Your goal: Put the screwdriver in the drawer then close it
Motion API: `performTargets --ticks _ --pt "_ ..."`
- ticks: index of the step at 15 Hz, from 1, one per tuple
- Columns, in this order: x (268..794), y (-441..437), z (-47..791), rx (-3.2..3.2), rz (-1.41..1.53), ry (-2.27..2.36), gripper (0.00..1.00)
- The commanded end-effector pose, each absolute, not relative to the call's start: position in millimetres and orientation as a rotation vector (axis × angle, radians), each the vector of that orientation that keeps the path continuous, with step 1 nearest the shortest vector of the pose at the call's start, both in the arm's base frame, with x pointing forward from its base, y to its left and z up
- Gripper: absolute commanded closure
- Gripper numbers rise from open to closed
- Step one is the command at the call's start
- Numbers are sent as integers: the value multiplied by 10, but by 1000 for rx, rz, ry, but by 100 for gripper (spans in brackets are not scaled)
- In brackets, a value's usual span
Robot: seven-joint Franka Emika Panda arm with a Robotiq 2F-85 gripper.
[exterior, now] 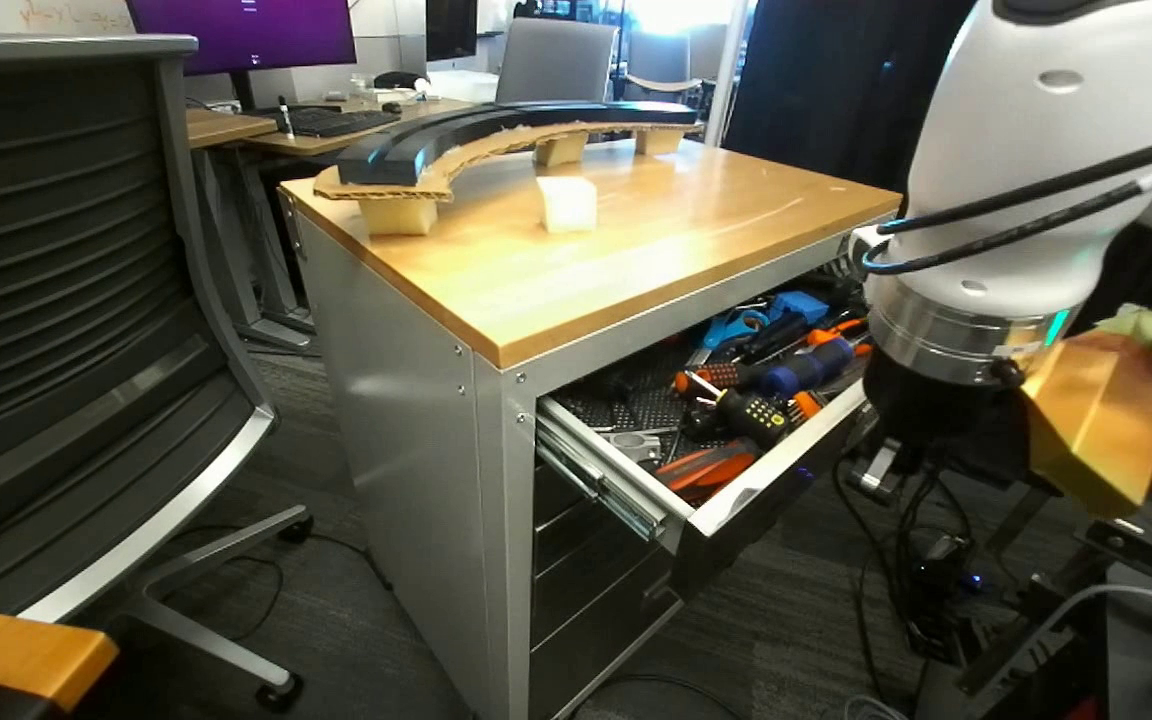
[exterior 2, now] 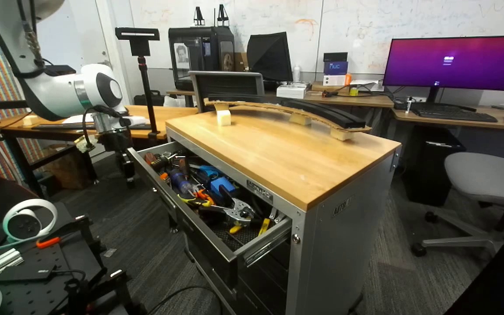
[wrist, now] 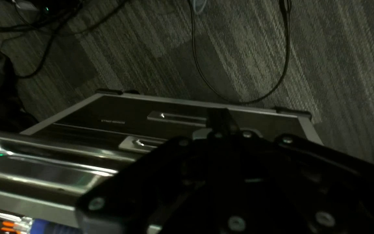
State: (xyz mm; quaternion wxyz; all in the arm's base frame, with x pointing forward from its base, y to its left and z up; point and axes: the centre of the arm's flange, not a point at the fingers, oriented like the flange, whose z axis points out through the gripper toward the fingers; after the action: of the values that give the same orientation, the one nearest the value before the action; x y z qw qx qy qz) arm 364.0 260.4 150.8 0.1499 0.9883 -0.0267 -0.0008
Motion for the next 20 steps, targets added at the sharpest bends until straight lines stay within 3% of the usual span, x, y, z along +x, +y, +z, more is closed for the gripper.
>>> performTargets --ticks 1,11,19,20 --pt "3934 2801 1351 2836 274 -144 98" --pt "4478 3024 1480 2679 827 -299 97" --pt "4741 3088 1652 2553 1057 -390 96" --pt "4717 3052 1778 2571 1036 -406 71"
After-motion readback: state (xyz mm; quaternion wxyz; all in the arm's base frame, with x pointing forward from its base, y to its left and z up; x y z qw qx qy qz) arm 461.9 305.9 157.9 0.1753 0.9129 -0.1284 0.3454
